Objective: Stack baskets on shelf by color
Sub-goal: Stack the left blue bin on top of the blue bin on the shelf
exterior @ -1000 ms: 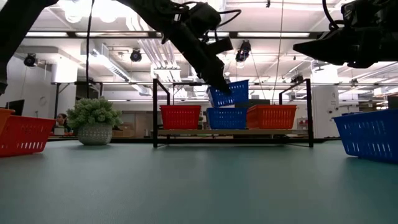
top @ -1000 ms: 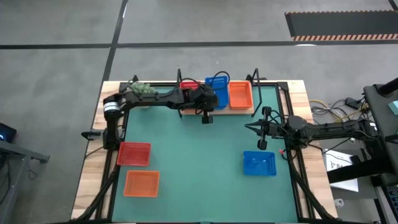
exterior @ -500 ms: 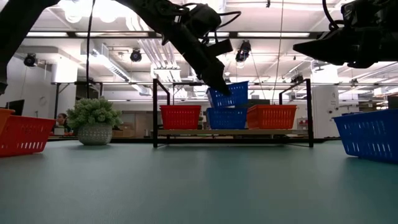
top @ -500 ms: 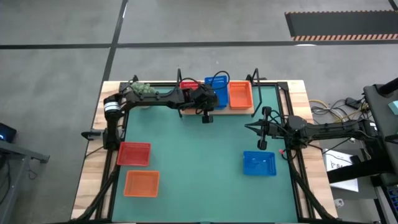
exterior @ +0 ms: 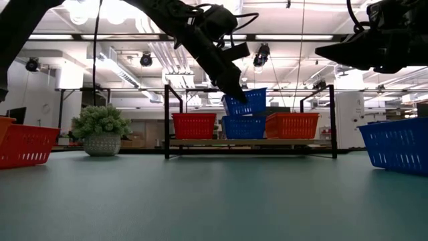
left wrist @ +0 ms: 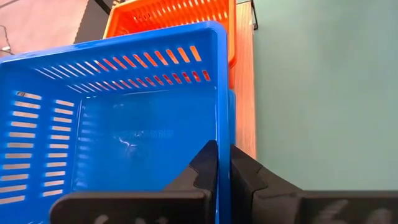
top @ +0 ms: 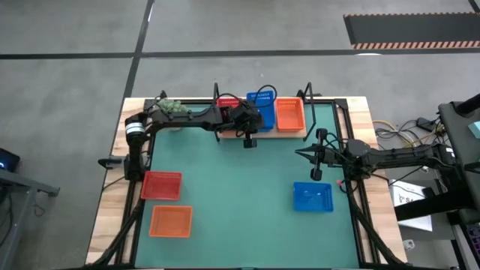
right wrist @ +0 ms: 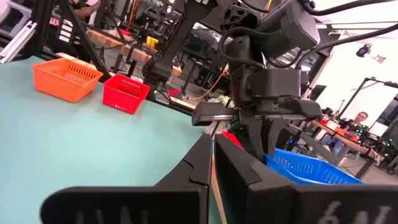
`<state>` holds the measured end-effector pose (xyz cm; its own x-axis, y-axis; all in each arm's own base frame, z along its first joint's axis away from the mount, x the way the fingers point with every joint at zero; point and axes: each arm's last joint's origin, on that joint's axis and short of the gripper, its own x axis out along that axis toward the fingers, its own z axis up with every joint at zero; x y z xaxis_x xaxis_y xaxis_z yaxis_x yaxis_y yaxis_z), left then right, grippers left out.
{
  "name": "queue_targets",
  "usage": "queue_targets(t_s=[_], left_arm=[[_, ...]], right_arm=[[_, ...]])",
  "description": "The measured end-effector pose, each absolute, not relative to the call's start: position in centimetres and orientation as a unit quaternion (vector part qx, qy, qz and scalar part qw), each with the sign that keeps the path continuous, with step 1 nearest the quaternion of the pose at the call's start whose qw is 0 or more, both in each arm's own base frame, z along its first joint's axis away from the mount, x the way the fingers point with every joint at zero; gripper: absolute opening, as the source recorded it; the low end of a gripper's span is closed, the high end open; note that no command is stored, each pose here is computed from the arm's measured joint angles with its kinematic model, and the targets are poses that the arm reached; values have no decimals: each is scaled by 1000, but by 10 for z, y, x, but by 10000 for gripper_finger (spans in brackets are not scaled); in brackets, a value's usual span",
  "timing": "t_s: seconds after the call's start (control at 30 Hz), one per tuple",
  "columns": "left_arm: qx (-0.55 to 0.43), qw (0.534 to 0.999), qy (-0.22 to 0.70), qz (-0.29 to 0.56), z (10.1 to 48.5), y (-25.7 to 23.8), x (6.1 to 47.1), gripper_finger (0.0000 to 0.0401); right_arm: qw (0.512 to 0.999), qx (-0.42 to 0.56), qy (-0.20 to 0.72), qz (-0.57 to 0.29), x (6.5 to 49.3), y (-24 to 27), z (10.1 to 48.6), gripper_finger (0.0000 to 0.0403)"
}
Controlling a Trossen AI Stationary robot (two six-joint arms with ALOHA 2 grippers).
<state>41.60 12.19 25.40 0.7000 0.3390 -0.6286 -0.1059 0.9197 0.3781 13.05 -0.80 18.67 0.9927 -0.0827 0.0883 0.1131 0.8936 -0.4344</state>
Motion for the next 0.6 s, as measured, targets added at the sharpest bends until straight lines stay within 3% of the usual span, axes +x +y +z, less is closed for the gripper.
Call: queue_targets(t_s=[0.6], left_arm=[[145,909,368,132,254,127,414,7]], right_arm=[[973,-225,-32,-50,131,-8,186,11]])
